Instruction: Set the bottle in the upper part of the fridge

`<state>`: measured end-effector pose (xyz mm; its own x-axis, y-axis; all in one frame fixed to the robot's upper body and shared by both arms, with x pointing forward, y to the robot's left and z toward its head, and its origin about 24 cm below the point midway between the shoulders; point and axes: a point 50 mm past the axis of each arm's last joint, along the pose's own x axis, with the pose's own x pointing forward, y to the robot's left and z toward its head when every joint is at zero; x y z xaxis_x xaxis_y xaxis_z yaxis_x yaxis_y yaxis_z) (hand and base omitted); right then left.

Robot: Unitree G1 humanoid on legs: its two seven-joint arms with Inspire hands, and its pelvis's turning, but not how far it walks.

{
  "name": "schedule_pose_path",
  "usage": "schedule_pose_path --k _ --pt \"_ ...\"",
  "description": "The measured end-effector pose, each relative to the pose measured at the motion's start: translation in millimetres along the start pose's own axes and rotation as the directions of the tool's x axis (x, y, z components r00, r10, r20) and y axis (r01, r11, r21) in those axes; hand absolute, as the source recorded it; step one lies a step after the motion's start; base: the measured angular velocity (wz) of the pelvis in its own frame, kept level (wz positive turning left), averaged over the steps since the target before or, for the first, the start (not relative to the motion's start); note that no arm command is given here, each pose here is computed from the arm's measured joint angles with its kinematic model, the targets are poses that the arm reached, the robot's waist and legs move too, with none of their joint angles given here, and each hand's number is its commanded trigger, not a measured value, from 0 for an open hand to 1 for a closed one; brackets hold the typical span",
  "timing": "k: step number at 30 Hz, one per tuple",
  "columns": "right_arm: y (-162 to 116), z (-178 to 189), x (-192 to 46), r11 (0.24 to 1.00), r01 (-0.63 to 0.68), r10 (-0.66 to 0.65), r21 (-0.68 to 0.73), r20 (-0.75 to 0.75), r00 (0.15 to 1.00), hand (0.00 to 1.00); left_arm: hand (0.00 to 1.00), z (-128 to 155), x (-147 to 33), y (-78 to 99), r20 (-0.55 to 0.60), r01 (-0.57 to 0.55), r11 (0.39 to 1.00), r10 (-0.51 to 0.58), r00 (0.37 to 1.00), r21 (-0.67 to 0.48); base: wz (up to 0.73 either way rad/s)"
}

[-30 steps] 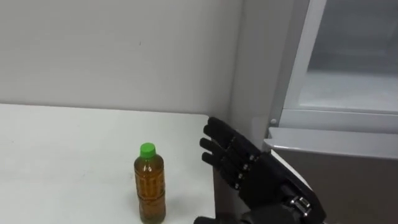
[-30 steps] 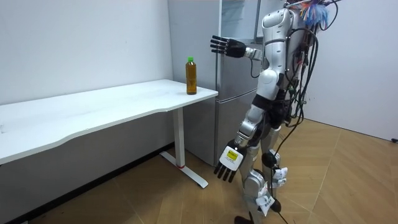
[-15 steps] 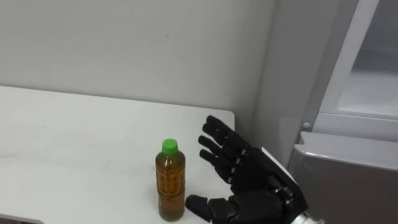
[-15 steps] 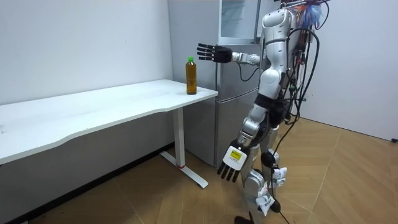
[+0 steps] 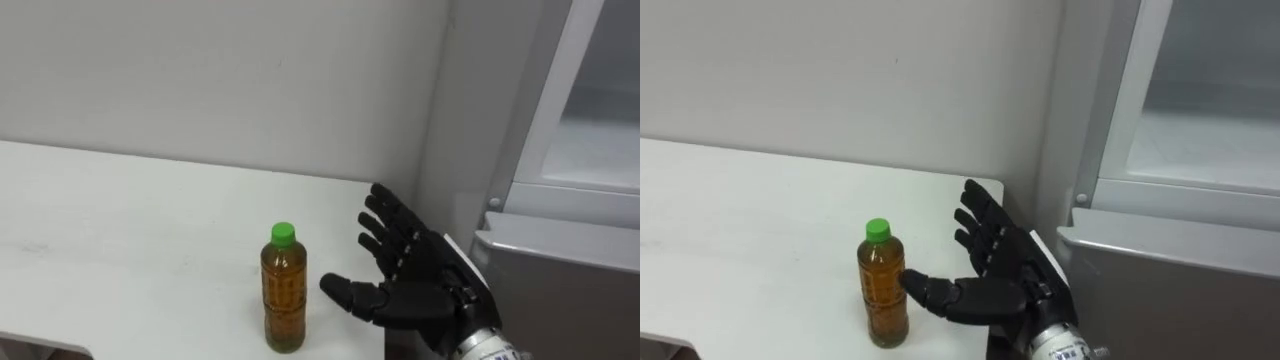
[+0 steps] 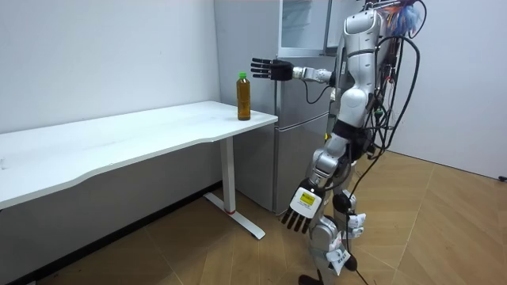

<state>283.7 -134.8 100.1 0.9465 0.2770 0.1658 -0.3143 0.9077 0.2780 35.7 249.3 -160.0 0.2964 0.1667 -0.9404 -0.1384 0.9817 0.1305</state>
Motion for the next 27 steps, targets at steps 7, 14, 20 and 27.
schedule_pose_path --k 7,14,20,27 --pt "6 -1 8 0.988 0.082 -0.080 -0.133 0.023 0.997 0.00 0.00 1 0.5 -6.1 0.006 0.009 1.000 -0.009 1.000 -0.001 0.07" --pt "-9 -30 9 0.952 0.191 -0.214 -0.240 -0.075 0.974 0.00 0.00 7 2.2 -8.2 0.016 -0.003 0.999 0.002 1.000 0.047 0.04" --pt "-13 -39 11 0.943 0.230 -0.261 -0.242 -0.102 0.960 0.00 0.00 9 2.7 -9.2 0.007 0.000 0.999 -0.001 1.000 0.052 0.10" --pt "-13 -39 16 0.927 0.244 -0.280 -0.284 -0.091 0.956 0.00 0.00 9 3.0 -12.8 -0.003 0.009 0.999 -0.009 1.000 0.047 0.16"
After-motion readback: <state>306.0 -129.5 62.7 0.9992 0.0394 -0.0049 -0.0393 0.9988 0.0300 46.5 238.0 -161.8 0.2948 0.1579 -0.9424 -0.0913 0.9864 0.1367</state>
